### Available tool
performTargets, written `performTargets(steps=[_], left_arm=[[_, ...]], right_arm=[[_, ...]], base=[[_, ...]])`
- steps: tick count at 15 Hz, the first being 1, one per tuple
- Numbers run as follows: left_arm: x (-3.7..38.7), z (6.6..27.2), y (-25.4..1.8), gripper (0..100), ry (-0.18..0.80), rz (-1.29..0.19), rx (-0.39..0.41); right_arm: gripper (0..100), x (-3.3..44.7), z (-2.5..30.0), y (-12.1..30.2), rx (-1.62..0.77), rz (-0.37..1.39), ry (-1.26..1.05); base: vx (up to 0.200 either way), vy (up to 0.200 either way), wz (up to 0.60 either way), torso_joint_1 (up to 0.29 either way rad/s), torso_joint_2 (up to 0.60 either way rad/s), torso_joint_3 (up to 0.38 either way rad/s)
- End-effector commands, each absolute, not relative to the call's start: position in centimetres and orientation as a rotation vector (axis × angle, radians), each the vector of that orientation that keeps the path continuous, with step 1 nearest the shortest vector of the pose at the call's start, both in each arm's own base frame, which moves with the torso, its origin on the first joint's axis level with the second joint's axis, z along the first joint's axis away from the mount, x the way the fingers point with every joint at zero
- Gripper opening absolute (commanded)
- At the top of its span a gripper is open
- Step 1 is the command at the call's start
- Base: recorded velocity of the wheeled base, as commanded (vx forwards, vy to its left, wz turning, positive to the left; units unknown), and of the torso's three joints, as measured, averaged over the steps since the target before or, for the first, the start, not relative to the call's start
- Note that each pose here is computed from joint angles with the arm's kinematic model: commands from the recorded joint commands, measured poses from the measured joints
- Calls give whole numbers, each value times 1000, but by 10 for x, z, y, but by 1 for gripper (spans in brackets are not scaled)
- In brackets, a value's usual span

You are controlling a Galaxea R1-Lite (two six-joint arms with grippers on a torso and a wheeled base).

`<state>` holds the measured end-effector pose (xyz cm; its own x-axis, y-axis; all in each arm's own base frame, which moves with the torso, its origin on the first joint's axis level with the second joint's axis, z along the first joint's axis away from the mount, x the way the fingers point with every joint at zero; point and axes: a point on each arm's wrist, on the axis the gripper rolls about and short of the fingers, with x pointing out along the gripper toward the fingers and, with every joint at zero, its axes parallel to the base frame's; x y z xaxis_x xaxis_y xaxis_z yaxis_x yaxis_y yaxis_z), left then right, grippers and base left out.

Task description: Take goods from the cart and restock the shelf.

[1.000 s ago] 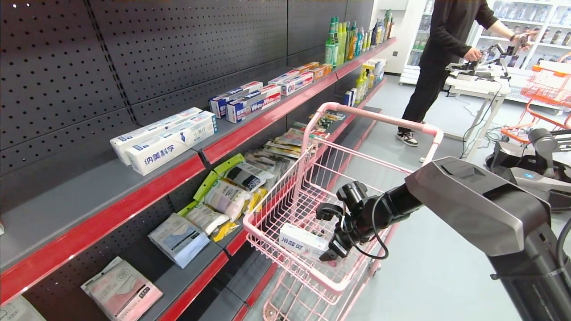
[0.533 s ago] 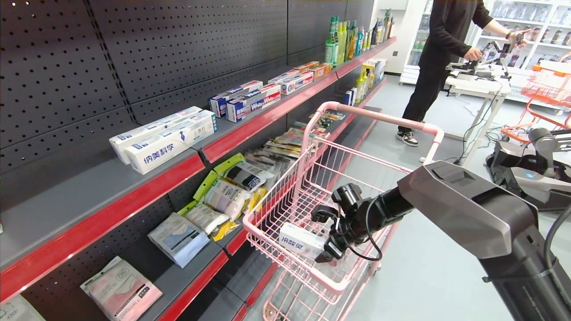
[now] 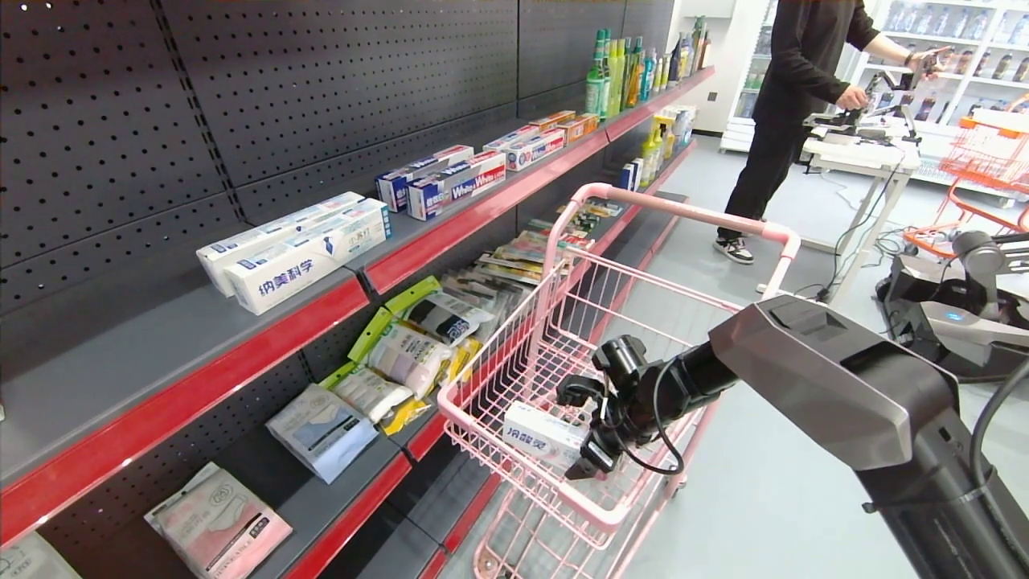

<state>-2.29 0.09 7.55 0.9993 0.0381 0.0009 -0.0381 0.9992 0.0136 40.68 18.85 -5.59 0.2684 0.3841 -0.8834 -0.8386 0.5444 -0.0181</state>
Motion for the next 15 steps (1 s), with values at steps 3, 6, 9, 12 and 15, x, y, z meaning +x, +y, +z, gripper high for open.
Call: performTargets(steps=[3, 6, 9, 12, 15], left_arm=[[-23, 75, 1, 100, 0, 38, 14], [-23, 75, 1, 100, 0, 38, 14], [-23, 75, 1, 100, 0, 38, 14], [-23, 75, 1, 100, 0, 38, 14], [-23, 75, 1, 100, 0, 38, 14]], right_arm=[[100, 406, -57, 189, -573, 897, 974], [100, 406, -57, 189, -585, 905, 970], [100, 406, -57, 188, -578, 906, 969], [100, 406, -57, 188, -568, 898, 975], [100, 406, -57, 188, -589, 894, 972]], base=[[0, 0, 0, 0, 0, 0], [0, 0, 0, 0, 0, 0], [0, 0, 0, 0, 0, 0], [0, 0, 0, 0, 0, 0], [0, 0, 0, 0, 0, 0]])
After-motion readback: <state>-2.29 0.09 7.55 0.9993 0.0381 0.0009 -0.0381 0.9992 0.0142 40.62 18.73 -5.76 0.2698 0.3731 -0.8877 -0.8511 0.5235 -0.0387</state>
